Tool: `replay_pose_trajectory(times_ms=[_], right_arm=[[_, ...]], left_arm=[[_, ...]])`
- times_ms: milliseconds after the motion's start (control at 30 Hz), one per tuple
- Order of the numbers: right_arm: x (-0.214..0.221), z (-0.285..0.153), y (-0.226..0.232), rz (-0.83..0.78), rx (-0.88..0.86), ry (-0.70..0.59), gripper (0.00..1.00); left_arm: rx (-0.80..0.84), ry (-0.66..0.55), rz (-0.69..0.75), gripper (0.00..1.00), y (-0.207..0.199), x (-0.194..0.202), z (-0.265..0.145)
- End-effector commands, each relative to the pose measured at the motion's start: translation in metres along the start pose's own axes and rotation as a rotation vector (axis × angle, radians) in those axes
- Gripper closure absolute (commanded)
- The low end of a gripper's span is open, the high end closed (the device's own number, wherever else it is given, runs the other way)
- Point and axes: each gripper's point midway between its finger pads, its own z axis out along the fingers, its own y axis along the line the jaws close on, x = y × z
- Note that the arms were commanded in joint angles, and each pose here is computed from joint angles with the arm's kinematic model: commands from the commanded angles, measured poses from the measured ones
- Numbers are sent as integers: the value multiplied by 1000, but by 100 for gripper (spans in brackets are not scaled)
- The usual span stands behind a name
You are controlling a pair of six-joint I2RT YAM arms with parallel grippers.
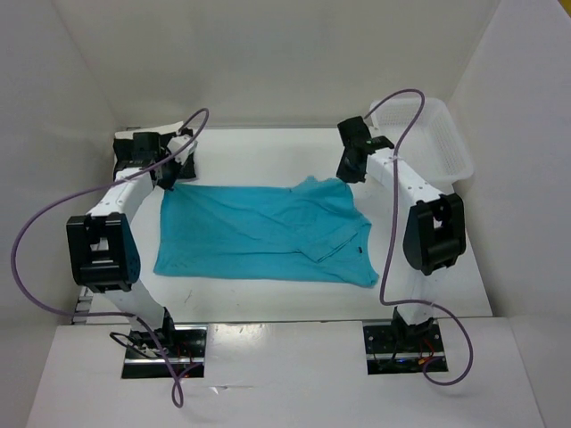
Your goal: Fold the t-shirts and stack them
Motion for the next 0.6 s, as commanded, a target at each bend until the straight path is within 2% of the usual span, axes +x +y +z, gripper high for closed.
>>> replay_pose_trajectory(times_ms=[0, 267, 567], right_arm=[[6, 0, -6, -35, 25, -5, 100], [60, -19, -21, -7, -30, 68, 100], [127, -27, -37, 9, -32, 178, 100]], left_arm=[[-15, -28, -57, 100, 1, -2, 11], [63, 1, 91, 99, -34, 39, -4], [144, 119, 101, 99, -53, 90, -16]])
